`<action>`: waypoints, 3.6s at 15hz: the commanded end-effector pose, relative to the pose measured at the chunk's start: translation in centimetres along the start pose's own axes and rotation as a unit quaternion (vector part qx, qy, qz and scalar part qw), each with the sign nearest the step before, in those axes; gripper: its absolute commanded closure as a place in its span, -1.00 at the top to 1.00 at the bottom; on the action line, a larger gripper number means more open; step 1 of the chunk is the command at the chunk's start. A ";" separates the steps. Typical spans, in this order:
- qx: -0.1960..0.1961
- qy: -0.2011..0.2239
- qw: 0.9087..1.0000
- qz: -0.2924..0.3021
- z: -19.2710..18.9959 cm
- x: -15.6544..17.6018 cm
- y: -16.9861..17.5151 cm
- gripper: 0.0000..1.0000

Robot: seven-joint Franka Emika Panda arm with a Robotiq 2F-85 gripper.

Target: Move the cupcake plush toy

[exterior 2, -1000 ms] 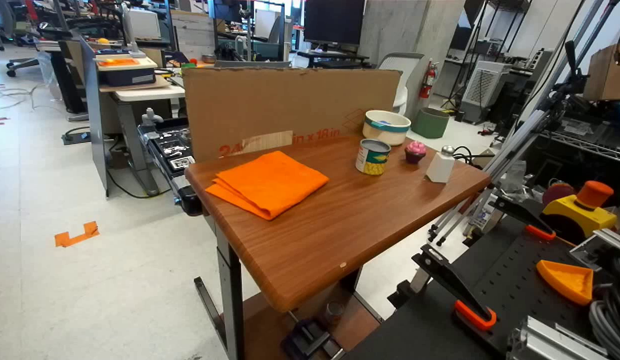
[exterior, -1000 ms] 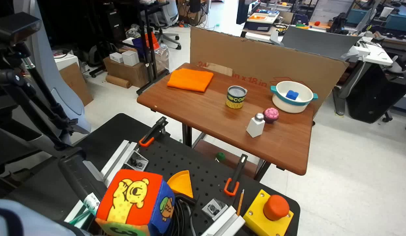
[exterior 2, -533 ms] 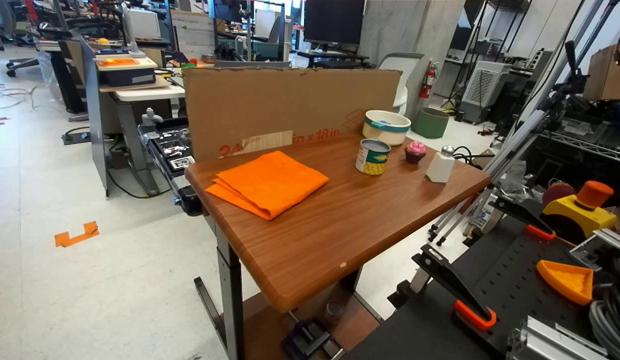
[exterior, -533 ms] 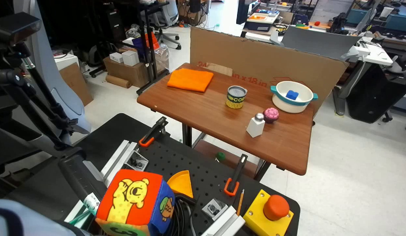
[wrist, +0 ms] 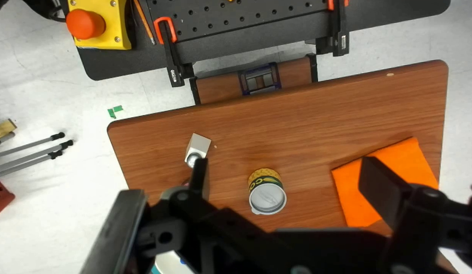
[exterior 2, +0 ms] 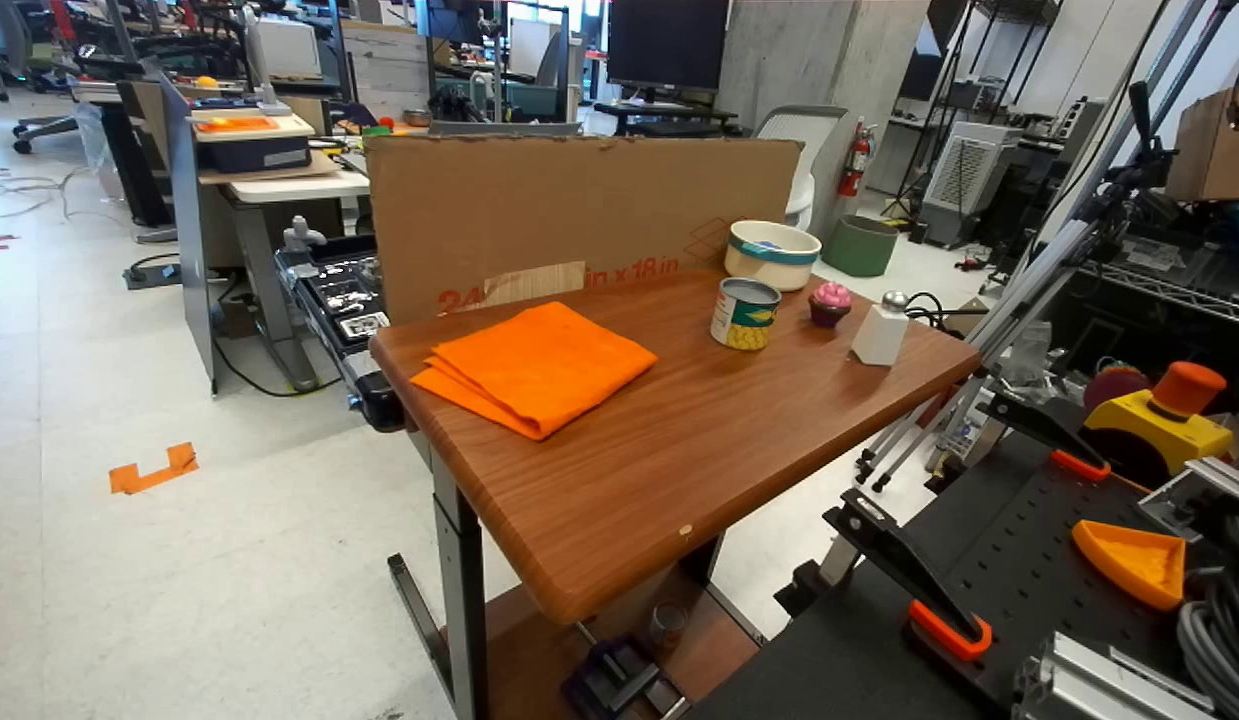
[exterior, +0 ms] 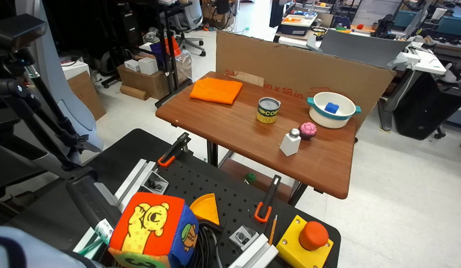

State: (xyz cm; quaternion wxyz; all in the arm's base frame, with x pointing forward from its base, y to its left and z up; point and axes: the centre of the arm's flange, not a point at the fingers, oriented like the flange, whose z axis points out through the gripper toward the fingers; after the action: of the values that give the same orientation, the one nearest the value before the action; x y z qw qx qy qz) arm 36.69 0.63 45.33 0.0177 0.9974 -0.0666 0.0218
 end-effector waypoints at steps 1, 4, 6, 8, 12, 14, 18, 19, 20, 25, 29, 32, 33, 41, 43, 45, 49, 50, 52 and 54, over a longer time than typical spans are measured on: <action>-0.004 -0.001 1.000 0.016 -0.1 3.2 1.4 1.00; -0.003 -0.021 0.999 0.038 0.4 6.7 3.2 1.00; 0.005 -0.040 0.998 0.052 1.3 9.1 4.4 1.00; 0.011 -0.046 0.997 0.066 2.5 11.4 5.4 1.00; 0.008 -0.065 0.994 0.088 5.4 15.8 7.1 1.00; 0.006 -0.066 0.993 0.096 7.3 17.7 7.7 1.00; 0.000 -0.036 0.994 0.102 11.7 20.9 8.6 1.00; -0.003 -0.032 0.994 0.101 12.7 21.5 8.7 1.00; -0.008 -0.030 0.995 0.098 14.2 21.9 8.8 1.00; -0.038 -0.051 0.994 0.091 20.7 22.6 9.1 1.00; -0.061 -0.072 0.991 0.096 24.9 23.2 9.7 1.00; -0.072 -0.082 0.989 0.096 27.3 23.5 9.7 1.00; -0.074 -0.085 0.989 0.095 28.0 23.5 9.6 1.00; -0.101 -0.103 0.986 0.077 32.1 23.9 7.9 1.00; -0.113 -0.106 0.985 0.082 32.8 24.1 8.2 0.47; -0.128 -0.108 0.982 0.082 33.7 24.1 8.4 0.16; -0.137 -0.108 0.982 0.072 34.1 23.6 8.0 -0.43; -0.137 -0.107 0.982 0.070 33.8 23.6 7.9 -0.43; -0.141 -0.104 0.982 0.065 33.1 23.4 7.6 -0.43; -0.140 -0.099 0.984 0.052 32.2 22.8 7.4 -0.43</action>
State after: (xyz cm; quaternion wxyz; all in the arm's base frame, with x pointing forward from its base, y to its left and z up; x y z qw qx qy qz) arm 60.21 -11.51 13.26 0.1354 0.9764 -0.1357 -0.0996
